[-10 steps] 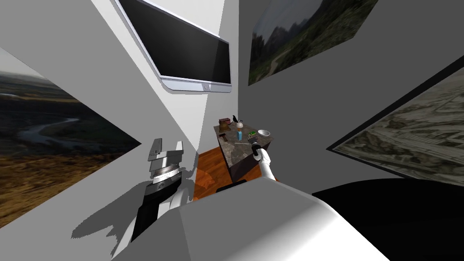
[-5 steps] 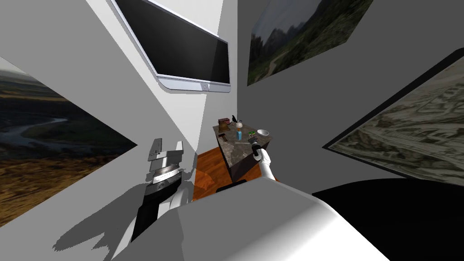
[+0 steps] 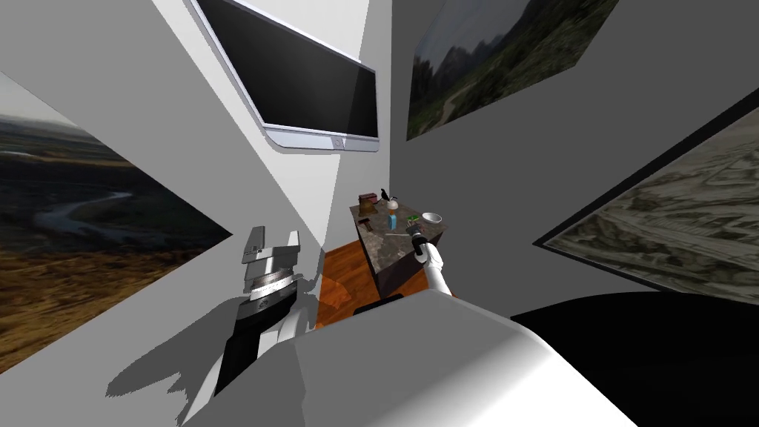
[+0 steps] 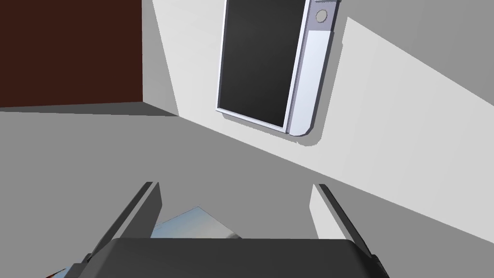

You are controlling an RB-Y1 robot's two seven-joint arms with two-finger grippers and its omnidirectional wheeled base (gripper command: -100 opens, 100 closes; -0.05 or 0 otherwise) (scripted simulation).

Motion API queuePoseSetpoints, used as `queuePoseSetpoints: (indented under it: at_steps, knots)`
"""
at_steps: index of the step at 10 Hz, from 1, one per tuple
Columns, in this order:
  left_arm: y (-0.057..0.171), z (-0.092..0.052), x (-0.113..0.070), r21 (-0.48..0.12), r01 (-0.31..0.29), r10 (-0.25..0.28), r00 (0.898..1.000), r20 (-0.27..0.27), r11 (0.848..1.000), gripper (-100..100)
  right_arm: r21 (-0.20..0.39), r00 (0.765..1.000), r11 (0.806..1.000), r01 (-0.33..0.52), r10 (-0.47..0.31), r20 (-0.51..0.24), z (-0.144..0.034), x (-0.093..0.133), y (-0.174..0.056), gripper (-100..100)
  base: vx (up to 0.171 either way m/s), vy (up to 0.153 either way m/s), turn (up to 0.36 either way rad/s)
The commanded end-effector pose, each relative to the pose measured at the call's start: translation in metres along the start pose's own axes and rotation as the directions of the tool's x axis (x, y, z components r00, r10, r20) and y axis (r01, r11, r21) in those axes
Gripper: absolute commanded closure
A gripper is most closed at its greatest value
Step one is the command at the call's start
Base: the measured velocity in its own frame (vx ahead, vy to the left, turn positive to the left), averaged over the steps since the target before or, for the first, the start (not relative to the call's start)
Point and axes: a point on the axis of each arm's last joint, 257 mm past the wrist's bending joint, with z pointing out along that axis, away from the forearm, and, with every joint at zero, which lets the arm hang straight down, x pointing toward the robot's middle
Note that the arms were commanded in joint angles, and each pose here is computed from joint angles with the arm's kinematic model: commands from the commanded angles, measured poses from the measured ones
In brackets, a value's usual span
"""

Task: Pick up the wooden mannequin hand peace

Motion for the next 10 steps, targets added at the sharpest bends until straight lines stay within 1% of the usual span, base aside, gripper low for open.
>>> queuePoseSetpoints:
  at_steps: [1,2,3,4,5,6,7,8,9,10]
  knots:
    - [0.0,0.0,0.0,0.0,0.0,0.0,1.0,0.0,1.0,0,0.003,1.0,1.0,-0.011,0.011,-0.028,0.002,0.006,0.0,100,-0.005,-0.066,0.211]
    - [0.0,0.0,0.0,0.0,0.0,0.0,1.0,0.0,1.0,0,-0.013,0.999,1.0,0.028,-0.029,-0.045,0.005,0.011,0.004,100,-0.048,-0.067,0.277]
    - [0.0,0.0,0.0,0.0,0.0,0.0,1.0,0.0,1.0,0,0.001,0.998,1.0,0.009,-0.009,-0.064,0.005,0.016,0.0,100,-0.056,-0.06,0.153]
    - [0.0,0.0,0.0,0.0,0.0,0.0,1.0,0.0,1.0,0,0.011,0.997,1.0,-0.008,0.009,-0.076,0.005,0.019,-0.002,100,-0.026,-0.019,-0.01]
    - [0.0,0.0,0.0,0.0,0.0,0.0,1.0,0.0,1.0,0,-0.004,0.995,0.999,0.04,-0.04,-0.088,0.007,0.022,0.001,100,-0.074,-0.034,0.205]
    - [0.0,0.0,0.0,0.0,0.0,0.0,1.0,0.0,1.0,0,0.022,0.993,1.0,0.01,-0.008,-0.114,0.007,0.029,-0.005,100,-0.08,-0.047,0.166]
    - [0.0,0.0,0.0,0.0,0.0,0.0,1.0,0.0,1.0,0,0.029,0.993,0.999,-0.013,0.017,-0.119,0.006,0.03,-0.006,100,-0.031,-0.021,0.011]
    - [0.0,0.0,0.0,0.0,0.0,0.0,1.0,0.0,1.0,0,0.039,0.989,0.999,0.02,-0.014,-0.148,0.008,0.038,-0.01,100,-0.056,-0.04,0.234]
    - [0.0,0.0,0.0,0.0,0.0,0.0,1.0,0.0,1.0,0,0.054,0.988,0.998,-0.01,0.018,-0.156,0.007,0.04,-0.013,100,-0.066,-0.051,0.174]
    - [0.0,0.0,0.0,0.0,0.0,0.0,1.0,0.0,1.0,0,0.061,0.984,0.998,0.03,-0.019,-0.175,0.008,0.046,-0.016,100,-0.101,-0.061,0.239]
